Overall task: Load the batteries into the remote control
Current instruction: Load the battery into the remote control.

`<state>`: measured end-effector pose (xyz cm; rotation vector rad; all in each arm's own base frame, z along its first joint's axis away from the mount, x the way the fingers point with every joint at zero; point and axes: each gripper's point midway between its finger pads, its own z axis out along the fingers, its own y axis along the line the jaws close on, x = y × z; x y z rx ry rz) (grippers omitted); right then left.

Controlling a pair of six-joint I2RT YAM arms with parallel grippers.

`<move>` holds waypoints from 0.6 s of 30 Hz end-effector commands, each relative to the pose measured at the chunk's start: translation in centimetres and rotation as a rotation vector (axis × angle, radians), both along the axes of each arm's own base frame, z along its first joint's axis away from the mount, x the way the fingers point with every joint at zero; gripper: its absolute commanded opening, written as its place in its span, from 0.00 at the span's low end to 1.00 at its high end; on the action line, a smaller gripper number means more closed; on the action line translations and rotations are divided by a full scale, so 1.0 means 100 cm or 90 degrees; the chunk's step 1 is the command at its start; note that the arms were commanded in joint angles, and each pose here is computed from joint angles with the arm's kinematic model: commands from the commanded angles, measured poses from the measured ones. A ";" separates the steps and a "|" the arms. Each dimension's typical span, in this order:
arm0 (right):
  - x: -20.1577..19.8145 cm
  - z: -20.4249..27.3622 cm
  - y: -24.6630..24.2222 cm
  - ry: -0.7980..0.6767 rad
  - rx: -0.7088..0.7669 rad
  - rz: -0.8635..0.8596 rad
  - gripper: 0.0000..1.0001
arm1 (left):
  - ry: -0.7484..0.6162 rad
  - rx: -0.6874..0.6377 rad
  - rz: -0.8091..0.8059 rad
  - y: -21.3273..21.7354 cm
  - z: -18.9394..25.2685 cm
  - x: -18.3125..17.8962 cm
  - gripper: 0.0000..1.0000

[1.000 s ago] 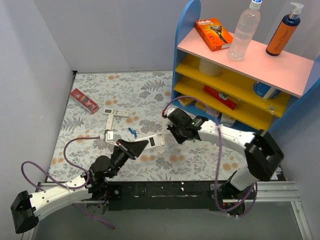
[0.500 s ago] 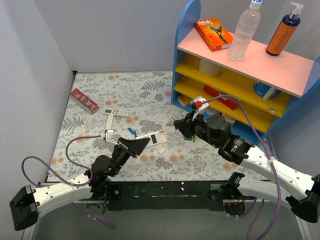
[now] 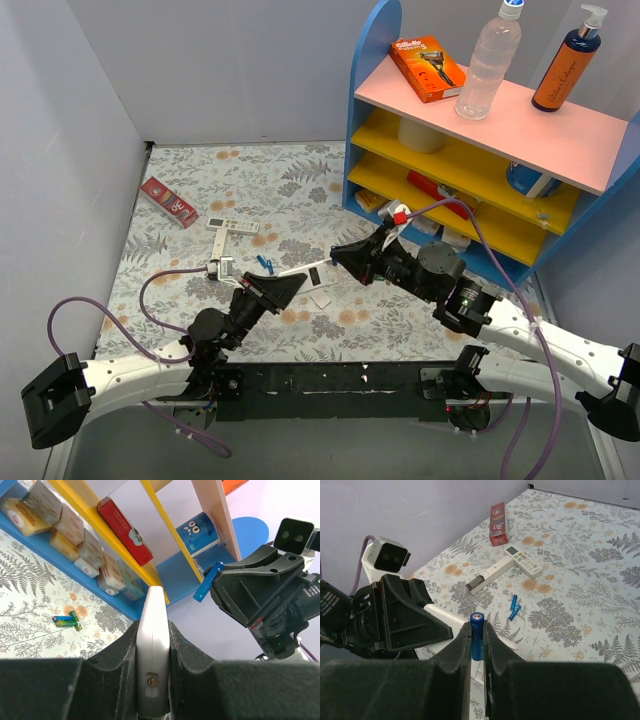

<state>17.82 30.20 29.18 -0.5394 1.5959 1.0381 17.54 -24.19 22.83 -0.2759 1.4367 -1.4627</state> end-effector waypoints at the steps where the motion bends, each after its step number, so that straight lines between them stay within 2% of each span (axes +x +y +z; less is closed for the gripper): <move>1: 0.000 0.012 0.004 -0.016 0.041 -0.006 0.01 | -0.026 -0.022 -0.003 0.003 0.008 -0.003 0.00; 18: 0.001 -0.022 0.010 0.017 0.019 -0.018 0.01 | -0.038 -0.044 -0.016 0.001 0.019 -0.006 0.00</move>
